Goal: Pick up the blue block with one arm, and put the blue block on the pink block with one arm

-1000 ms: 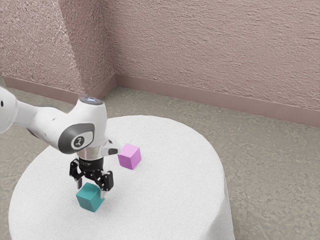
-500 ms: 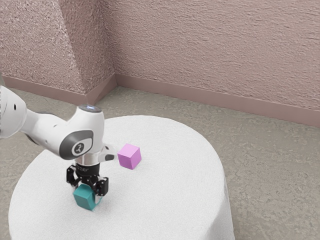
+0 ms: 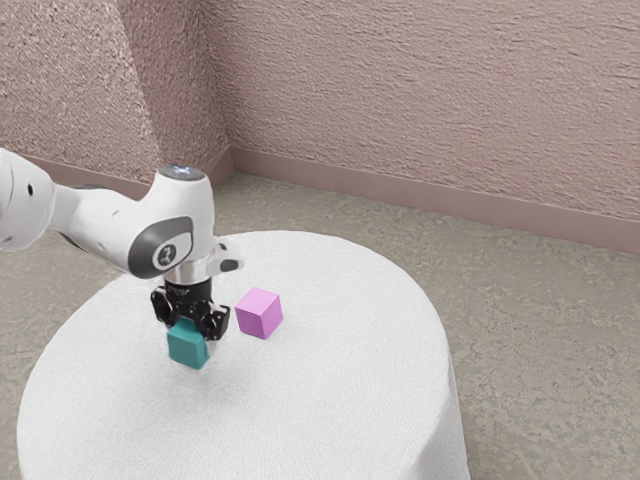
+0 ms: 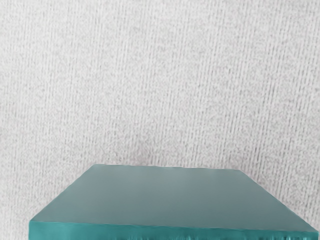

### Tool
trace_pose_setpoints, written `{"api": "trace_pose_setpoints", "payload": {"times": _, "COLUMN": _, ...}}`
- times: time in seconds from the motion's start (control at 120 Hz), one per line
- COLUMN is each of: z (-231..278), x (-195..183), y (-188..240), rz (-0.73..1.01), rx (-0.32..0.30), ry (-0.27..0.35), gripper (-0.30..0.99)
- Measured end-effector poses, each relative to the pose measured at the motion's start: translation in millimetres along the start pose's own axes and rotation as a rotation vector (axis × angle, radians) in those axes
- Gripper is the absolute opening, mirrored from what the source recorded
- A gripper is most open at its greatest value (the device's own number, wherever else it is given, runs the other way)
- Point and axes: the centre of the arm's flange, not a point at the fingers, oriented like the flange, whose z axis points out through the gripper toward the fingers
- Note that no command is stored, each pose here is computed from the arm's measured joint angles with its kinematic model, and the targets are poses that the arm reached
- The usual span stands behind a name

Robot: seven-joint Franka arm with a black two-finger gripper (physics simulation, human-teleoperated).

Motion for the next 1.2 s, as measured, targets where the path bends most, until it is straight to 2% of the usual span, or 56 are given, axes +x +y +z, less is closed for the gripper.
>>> {"api": "trace_pose_setpoints", "payload": {"times": 0.358, "z": -72, "x": 61, "y": 1, "rz": 0.062, "rx": 0.025, "ry": 0.09, "gripper": 0.35}}
{"api": "trace_pose_setpoints", "payload": {"times": 0.45, "z": -63, "x": 82, "y": 14, "rz": 0.074, "rx": 0.032, "ry": 0.078, "gripper": 0.35}}
{"api": "trace_pose_setpoints", "payload": {"times": 0.642, "z": -50, "x": 98, "y": 22, "rz": 0.088, "rx": 0.017, "ry": 0.056, "gripper": 0.35}}
{"api": "trace_pose_setpoints", "payload": {"times": 0.825, "z": -47, "x": 124, "y": 36, "rz": 0.118, "rx": -0.007, "ry": 0.072, "gripper": 0.36}}
{"api": "trace_pose_setpoints", "payload": {"times": 1.2, "z": -27, "x": 118, "y": 49, "rz": 0.187, "rx": -0.02, "ry": 0.023, "gripper": 0.39}}
